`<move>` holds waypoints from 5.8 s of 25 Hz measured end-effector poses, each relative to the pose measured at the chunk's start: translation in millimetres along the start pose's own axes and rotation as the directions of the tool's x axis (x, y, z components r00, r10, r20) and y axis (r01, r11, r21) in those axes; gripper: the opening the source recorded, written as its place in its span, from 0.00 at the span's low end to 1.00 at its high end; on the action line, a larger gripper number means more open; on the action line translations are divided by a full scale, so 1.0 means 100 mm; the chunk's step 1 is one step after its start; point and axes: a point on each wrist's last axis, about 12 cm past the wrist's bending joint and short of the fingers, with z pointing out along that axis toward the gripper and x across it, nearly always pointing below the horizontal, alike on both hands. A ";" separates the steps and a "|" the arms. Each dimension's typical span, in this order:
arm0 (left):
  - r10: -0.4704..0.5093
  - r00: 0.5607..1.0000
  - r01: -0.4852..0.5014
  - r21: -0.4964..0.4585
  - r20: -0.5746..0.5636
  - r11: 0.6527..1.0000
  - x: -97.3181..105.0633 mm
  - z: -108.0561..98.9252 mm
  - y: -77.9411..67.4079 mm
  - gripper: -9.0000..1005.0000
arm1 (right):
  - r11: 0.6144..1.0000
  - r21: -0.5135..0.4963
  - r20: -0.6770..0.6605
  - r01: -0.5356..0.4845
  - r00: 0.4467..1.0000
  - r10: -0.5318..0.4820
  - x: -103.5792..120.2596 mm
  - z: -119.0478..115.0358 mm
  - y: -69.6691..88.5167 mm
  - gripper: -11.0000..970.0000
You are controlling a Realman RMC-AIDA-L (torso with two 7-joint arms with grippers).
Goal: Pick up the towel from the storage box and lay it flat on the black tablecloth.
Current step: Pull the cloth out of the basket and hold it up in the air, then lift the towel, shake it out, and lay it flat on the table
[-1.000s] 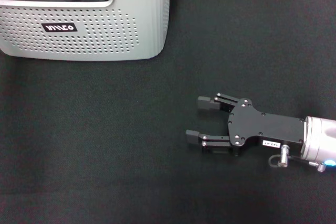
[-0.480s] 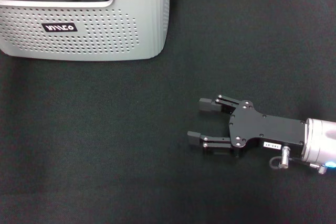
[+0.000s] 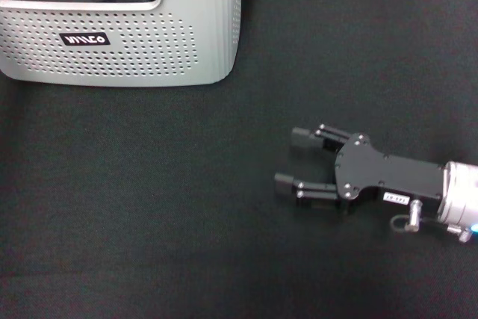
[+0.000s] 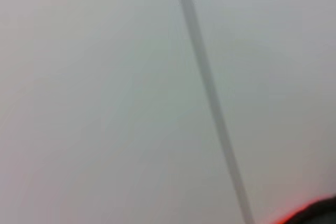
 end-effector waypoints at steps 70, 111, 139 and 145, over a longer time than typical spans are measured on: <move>-0.184 0.979 0.097 0.601 0.084 0.793 0.32 -0.37 -1.23 0.02 | 0.968 0.042 0.425 0.246 0.873 -0.240 -0.85 0.32 -0.02 0.42; -0.214 0.975 0.186 0.716 -0.053 0.673 1.06 -0.13 -1.50 0.06 | 0.867 0.083 0.380 0.491 0.789 -0.483 -1.38 0.45 -0.14 0.03; -0.233 0.969 0.217 0.710 -0.077 0.670 1.12 -0.05 -1.46 0.05 | 0.790 0.329 0.401 0.517 0.681 -0.612 -1.58 -0.17 -0.22 0.04; -0.223 0.972 0.207 0.711 -0.072 0.672 1.15 -0.03 -1.47 0.05 | 0.787 0.346 0.404 0.511 0.676 -0.617 -1.59 -0.21 -0.23 0.04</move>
